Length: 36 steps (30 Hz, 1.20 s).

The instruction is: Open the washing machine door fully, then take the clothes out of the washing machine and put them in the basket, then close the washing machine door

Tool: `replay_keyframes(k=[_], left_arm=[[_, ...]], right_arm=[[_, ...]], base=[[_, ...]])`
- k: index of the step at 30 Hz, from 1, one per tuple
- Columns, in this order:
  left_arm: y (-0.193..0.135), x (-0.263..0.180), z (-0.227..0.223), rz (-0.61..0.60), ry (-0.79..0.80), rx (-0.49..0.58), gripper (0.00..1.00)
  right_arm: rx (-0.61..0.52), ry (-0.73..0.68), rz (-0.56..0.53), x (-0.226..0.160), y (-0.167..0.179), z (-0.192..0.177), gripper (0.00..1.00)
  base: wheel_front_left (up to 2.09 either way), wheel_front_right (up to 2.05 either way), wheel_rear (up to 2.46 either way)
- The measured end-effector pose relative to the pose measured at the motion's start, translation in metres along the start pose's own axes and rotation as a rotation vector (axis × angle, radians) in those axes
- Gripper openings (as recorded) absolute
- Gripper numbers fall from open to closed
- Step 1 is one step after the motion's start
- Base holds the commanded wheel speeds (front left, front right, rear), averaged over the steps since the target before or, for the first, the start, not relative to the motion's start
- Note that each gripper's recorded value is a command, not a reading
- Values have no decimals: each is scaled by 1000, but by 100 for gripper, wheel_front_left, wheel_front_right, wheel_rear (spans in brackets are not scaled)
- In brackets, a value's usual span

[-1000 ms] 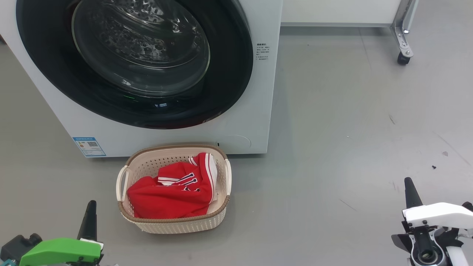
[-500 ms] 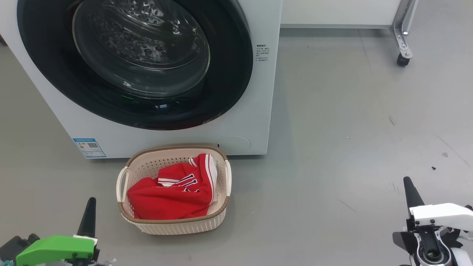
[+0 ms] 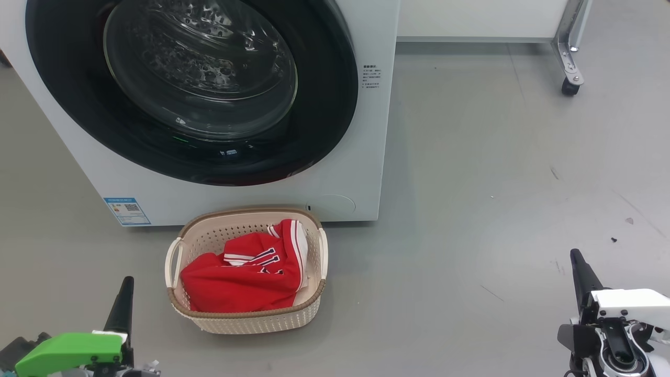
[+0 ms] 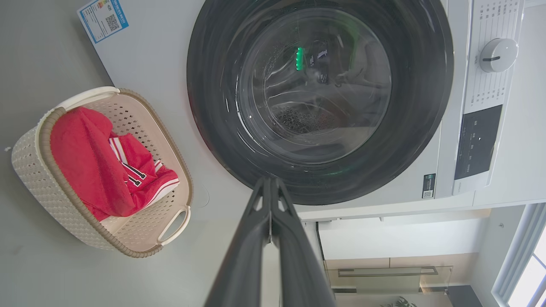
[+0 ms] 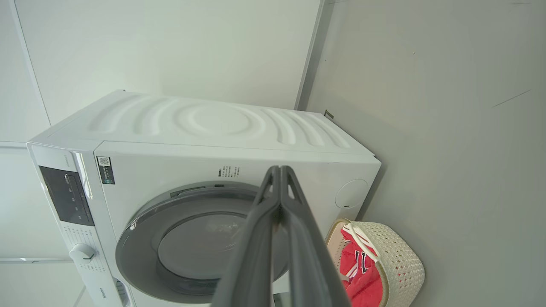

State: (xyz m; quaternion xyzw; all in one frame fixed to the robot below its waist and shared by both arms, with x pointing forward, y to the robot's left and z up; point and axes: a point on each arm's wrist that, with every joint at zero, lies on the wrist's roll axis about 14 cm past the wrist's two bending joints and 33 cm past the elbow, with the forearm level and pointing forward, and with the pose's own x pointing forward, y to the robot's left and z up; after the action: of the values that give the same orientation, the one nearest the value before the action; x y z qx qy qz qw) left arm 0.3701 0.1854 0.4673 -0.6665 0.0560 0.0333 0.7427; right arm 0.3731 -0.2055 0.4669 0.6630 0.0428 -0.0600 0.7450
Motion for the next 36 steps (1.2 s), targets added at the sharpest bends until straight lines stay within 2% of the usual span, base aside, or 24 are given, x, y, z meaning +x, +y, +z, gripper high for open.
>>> replay_keyframes(k=[12,36], left_arm=[[-9,3,3,-31,1,-104,0],[-10,3,3,-34,2,-107,0]], right_arm=[[129,1,40,1,9,3,0],[131,1,54,2,12,3,0]], base=[[0,0,0],[0,0,0]])
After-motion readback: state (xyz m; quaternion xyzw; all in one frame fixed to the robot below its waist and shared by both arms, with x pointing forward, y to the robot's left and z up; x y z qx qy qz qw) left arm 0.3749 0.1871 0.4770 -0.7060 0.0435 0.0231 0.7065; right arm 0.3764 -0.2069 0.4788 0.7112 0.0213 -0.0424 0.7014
